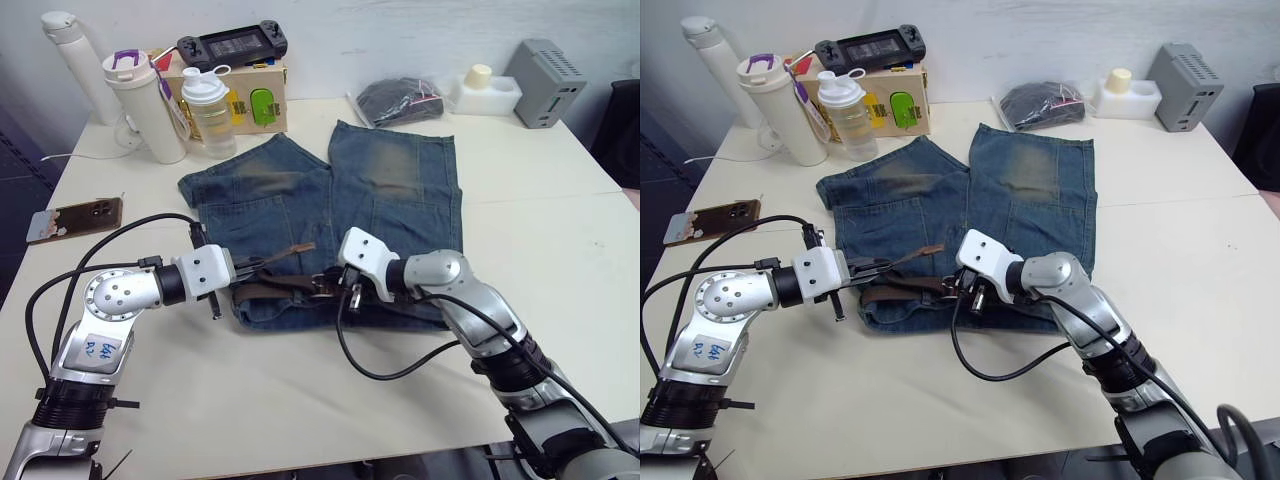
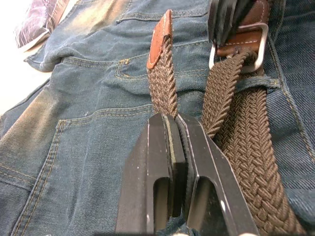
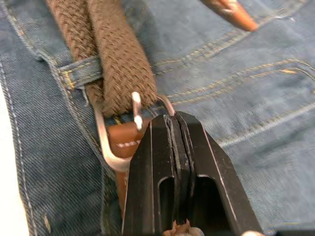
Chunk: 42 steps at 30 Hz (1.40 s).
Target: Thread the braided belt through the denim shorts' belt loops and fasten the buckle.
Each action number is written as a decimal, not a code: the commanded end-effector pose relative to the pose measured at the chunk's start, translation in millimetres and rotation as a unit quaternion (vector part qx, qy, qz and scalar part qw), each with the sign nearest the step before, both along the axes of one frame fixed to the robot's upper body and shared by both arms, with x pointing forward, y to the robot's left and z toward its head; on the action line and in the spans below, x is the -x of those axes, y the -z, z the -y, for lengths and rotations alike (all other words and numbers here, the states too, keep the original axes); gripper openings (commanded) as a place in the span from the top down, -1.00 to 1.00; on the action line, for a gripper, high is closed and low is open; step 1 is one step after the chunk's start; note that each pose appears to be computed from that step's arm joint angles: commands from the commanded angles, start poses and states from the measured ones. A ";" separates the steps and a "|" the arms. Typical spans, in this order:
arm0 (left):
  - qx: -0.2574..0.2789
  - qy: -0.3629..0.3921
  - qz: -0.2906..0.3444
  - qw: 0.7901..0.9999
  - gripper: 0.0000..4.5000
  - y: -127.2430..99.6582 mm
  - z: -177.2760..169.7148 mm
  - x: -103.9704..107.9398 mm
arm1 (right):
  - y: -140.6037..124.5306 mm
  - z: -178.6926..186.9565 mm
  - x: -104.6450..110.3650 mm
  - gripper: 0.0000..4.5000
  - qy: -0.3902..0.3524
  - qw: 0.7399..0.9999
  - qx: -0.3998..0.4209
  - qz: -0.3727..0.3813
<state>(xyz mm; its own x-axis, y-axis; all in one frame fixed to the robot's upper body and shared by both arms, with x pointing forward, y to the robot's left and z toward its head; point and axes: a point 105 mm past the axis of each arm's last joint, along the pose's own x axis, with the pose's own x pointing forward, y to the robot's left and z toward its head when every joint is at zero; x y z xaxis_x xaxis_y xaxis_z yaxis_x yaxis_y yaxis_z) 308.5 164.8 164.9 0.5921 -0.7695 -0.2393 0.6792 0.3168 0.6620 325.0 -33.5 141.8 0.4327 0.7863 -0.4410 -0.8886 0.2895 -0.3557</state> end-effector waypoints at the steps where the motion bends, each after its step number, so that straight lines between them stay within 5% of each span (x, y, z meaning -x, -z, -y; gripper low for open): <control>1: 0.006 -0.003 0.018 1.000 1.00 -8.3 -1.4 0.9 | -2.3 -8.5 0.5 0.97 -0.019 1.000 0.003 0.014; 15: 0.001 -0.004 0.028 1.000 1.00 -7.0 -2.4 -2.6 | 8.9 -17.8 28.2 0.97 -0.132 0.989 0.066 0.008; 21: 0.001 -0.002 0.031 1.000 1.00 -6.4 -1.0 -1.9 | 15.8 -16.9 23.5 0.97 -0.121 0.989 0.082 0.013; 33: 0.007 0.003 0.037 0.999 1.00 -8.2 1.5 -2.0 | -44.3 -9.4 18.5 0.97 -0.103 0.995 -0.003 -0.019; 42: 0.009 0.000 0.039 0.999 1.00 -8.2 2.0 -2.0 | -27.1 -6.3 28.6 0.97 -0.125 0.989 0.033 -0.072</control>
<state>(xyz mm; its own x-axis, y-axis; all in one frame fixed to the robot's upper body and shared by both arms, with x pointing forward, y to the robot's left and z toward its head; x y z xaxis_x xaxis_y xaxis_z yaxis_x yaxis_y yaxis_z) 311.6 164.8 163.4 0.6038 -0.7685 -0.2120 0.6577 0.3299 0.6772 300.3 -30.3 165.8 0.1768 0.8214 -0.5423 -0.9740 0.0666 -0.2167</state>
